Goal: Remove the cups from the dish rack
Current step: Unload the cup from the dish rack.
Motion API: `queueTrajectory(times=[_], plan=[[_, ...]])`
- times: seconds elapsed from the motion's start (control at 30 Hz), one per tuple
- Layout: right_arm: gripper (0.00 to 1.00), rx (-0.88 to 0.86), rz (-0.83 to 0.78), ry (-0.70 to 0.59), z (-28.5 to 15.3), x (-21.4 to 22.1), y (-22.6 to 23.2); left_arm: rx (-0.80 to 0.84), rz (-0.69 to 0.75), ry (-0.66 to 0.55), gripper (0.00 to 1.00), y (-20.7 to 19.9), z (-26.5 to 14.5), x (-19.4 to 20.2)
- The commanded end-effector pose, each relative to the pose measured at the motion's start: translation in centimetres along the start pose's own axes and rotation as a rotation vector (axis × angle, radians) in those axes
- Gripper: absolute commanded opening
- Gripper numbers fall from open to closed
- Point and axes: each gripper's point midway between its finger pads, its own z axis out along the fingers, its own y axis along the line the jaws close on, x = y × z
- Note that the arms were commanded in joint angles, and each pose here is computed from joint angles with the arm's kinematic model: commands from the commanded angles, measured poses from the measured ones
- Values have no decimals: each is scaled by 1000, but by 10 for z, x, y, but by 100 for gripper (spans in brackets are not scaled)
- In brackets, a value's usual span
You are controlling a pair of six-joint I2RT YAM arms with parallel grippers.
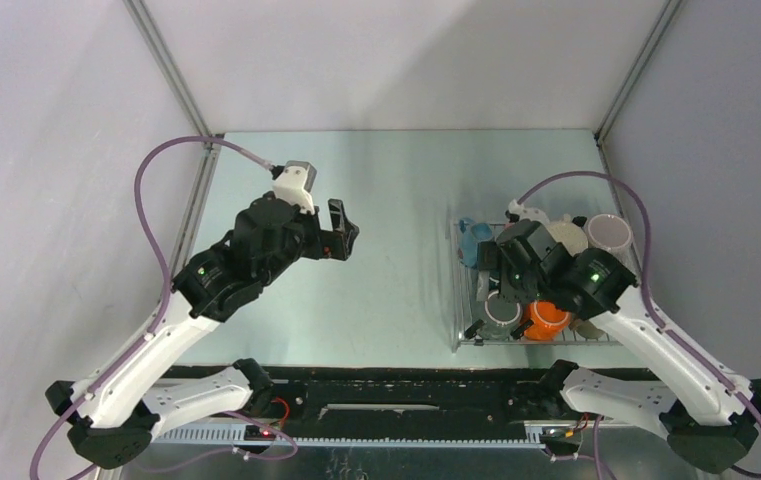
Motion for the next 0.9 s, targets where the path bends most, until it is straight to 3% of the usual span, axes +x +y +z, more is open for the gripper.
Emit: queueTrajectory(times=[0.0, 0.17, 0.87], plan=[[98, 63, 27, 46, 14, 19, -8, 13, -15, -11, 100, -3, 4, 1], [100, 128, 38, 82, 35, 28, -22, 15, 1, 1, 100, -3, 6, 3], [100, 120, 91, 185, 67, 41, -37, 21, 27, 70, 100, -5, 18, 21]])
